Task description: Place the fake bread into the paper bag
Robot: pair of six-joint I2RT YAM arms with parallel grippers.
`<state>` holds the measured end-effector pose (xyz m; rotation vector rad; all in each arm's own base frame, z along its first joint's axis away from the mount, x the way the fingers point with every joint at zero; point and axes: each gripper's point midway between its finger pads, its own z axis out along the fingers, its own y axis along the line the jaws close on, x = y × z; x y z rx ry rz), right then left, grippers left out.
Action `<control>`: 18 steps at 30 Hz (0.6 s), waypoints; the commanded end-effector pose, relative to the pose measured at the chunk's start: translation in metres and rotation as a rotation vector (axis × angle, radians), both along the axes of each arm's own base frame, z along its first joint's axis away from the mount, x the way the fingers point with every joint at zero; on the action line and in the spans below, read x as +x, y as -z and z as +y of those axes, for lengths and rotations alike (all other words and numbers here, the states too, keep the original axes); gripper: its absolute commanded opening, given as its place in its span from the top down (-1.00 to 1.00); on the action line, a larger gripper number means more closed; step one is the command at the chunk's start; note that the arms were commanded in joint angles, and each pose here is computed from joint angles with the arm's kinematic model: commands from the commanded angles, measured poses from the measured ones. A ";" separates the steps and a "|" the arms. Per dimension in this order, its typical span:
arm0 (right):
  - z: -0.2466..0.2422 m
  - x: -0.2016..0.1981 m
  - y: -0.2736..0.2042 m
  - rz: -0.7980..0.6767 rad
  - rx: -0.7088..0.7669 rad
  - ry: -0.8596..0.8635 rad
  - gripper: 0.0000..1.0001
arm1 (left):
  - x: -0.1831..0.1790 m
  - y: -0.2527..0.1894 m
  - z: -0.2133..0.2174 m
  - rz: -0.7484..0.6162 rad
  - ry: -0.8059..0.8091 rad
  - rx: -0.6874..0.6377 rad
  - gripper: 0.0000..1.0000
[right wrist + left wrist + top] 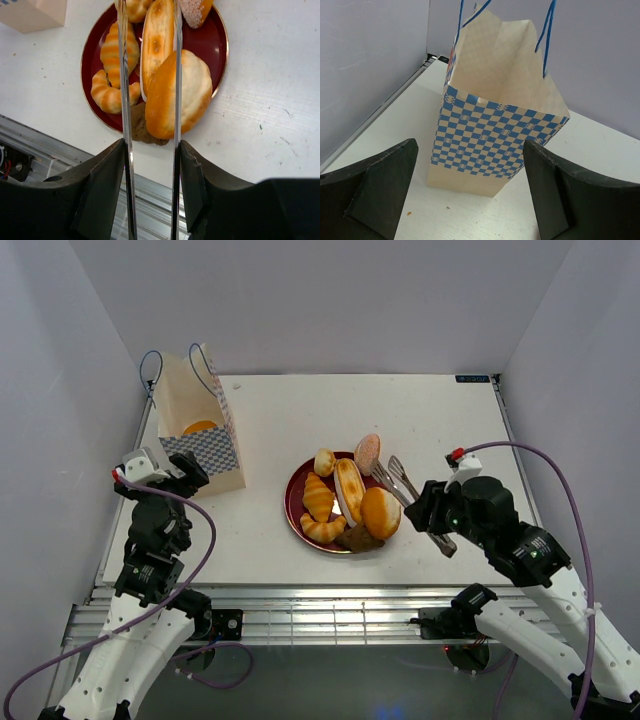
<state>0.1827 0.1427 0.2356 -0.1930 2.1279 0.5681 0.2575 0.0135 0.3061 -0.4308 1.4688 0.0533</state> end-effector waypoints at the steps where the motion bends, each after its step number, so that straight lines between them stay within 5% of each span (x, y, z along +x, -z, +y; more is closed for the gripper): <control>1: -0.008 -0.015 0.021 0.091 -0.019 0.016 -0.05 | 0.000 -0.008 -0.005 -0.015 0.033 -0.013 -0.93; 18: -0.017 -0.040 0.058 0.210 -0.090 -0.029 -0.08 | 0.003 -0.006 -0.011 0.002 0.056 -0.011 -0.93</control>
